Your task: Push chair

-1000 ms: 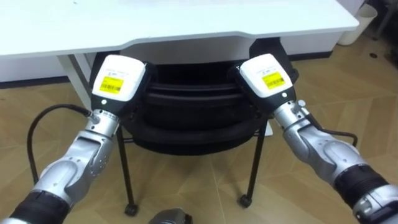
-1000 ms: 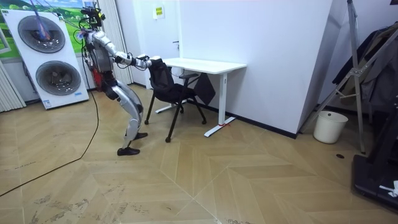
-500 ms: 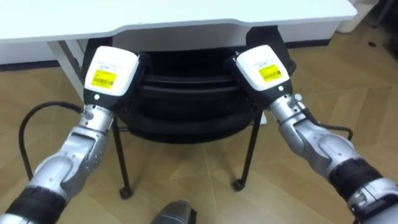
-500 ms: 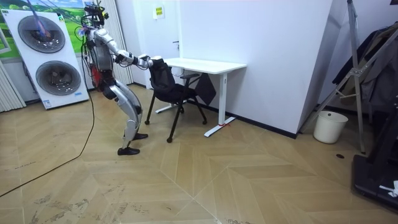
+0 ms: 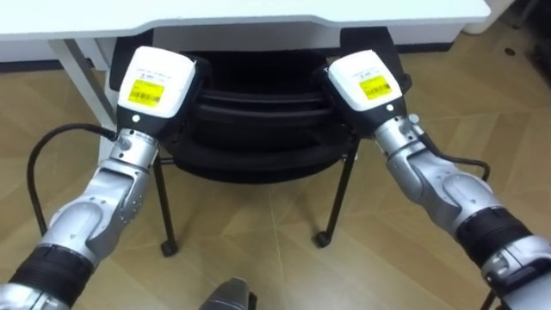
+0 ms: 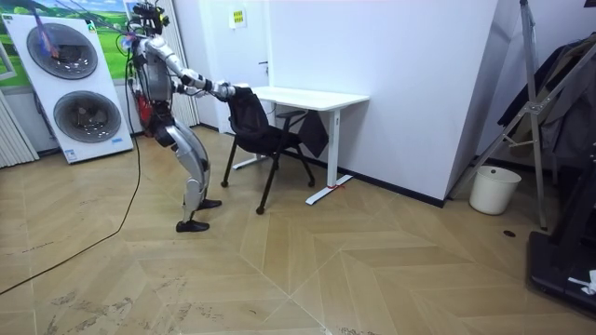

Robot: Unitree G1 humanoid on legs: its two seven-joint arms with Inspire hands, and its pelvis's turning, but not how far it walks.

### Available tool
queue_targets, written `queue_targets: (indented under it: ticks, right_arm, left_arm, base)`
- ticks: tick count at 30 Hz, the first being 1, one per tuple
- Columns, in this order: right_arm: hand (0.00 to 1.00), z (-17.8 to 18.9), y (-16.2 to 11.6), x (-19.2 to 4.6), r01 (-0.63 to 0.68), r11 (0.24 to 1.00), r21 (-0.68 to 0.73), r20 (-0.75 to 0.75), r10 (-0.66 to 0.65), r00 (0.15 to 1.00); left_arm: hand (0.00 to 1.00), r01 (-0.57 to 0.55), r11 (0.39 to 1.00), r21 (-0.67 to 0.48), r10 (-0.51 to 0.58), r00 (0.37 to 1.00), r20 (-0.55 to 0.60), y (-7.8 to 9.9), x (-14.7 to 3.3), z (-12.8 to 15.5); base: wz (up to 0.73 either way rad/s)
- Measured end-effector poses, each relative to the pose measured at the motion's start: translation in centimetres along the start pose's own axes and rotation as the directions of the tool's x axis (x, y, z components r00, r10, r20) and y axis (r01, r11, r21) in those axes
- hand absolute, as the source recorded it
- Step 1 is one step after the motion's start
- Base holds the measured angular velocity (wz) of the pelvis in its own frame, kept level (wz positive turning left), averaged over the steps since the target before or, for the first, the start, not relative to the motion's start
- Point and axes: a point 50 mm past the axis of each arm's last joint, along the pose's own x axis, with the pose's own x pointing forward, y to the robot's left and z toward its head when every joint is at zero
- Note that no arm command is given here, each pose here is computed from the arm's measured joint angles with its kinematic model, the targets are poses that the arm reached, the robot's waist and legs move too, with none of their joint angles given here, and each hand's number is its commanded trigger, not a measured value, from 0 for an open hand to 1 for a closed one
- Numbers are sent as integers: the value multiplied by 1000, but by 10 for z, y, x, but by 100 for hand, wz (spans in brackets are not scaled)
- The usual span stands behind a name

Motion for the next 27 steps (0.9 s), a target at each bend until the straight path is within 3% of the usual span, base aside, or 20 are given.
queue_targets:
  ticks: [9,13,17,19,20,22,23,24,27]
  right_arm:
    - [0,-3,-27,17,-24,1000,-11,-15,24,1000]
    - [0,-14,-57,21,4,992,-125,17,-2,1000]
    - [0,-16,-70,20,-5,977,-215,67,20,998]
    - [0,-12,-108,13,93,942,-322,182,-35,983]
    - [0,-10,-124,14,155,929,-335,209,-88,974]
    - [0,-21,-210,25,464,845,-265,167,-434,885]
    - [0,-25,-231,22,538,804,-253,145,-518,843]
    - [0,-30,-269,11,671,700,-244,125,-663,738]
    - [0,-47,-315,-22,823,484,-298,114,-838,534]
  left_arm:
    - [0,21,973,-231,-49,992,-113,1,10,2]
    - [0,60,982,-176,-76,994,-83,15,31,0]
    - [0,87,990,-107,-94,994,-58,29,35,-10]
    - [0,82,996,-20,-82,997,-4,52,38,-17]
    - [0,97,995,11,-96,995,-9,54,37,-23]
    - [0,126,990,63,-125,992,-24,64,40,-35]
    - [0,131,988,79,-130,991,-21,69,42,-38]
    - [0,155,982,107,-154,988,-18,77,45,-43]
    - [0,104,986,129,-109,993,33,100,54,-47]
  base:
    - [3]
    - [0]
    - [16]
    - [37]
    - [15]
    - [2]
    - [5]
    - [7]
    - [24]
